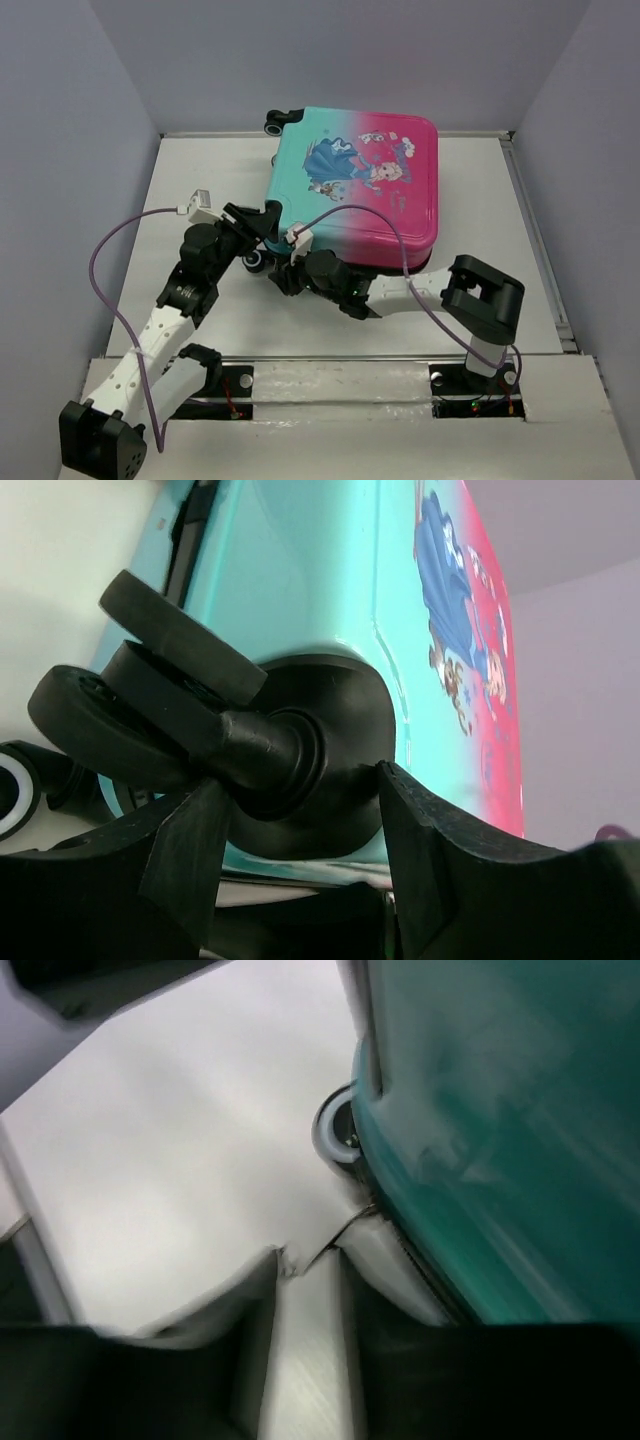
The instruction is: Pack the luggage
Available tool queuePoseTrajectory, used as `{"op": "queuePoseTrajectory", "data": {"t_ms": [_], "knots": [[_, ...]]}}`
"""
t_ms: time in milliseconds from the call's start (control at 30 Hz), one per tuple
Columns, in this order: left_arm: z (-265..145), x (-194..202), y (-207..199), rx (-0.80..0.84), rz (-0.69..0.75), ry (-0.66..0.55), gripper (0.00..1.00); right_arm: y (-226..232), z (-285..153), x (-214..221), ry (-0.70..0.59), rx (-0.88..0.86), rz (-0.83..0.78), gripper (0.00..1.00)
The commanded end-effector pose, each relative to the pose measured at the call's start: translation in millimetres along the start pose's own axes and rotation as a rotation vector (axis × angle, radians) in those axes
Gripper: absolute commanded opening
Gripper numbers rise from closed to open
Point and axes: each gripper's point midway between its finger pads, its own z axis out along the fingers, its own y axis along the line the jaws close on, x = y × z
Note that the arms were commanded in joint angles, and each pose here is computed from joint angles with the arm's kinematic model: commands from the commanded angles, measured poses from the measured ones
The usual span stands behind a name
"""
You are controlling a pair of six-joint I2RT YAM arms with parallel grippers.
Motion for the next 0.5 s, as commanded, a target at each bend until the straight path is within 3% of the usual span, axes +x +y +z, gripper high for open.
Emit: {"op": "queuePoseTrajectory", "data": {"t_ms": [0,33,100,167,200,267,467], "knots": [[-31,13,-51,0.210,0.148,0.085,0.06,66,-59,18,0.147,-0.231,0.121,0.61],[-30,9,-43,0.168,0.159,0.058,0.06,66,-71,16,0.175,-0.226,0.119,0.85],[-30,5,-38,0.154,0.184,0.032,0.06,60,-98,23,0.292,-0.198,0.099,0.98],[-30,3,-31,0.134,0.204,0.007,0.06,55,-129,-6,0.251,-0.174,0.087,1.00],[-30,3,-28,0.128,0.208,0.002,0.06,45,-145,-41,0.144,-0.120,0.087,1.00],[-32,2,-26,0.130,0.223,-0.011,0.06,23,-163,-67,0.082,-0.028,0.085,1.00],[-36,11,-21,0.145,0.254,0.019,0.06,-146,-230,-171,-0.214,0.473,0.167,1.00]]}}
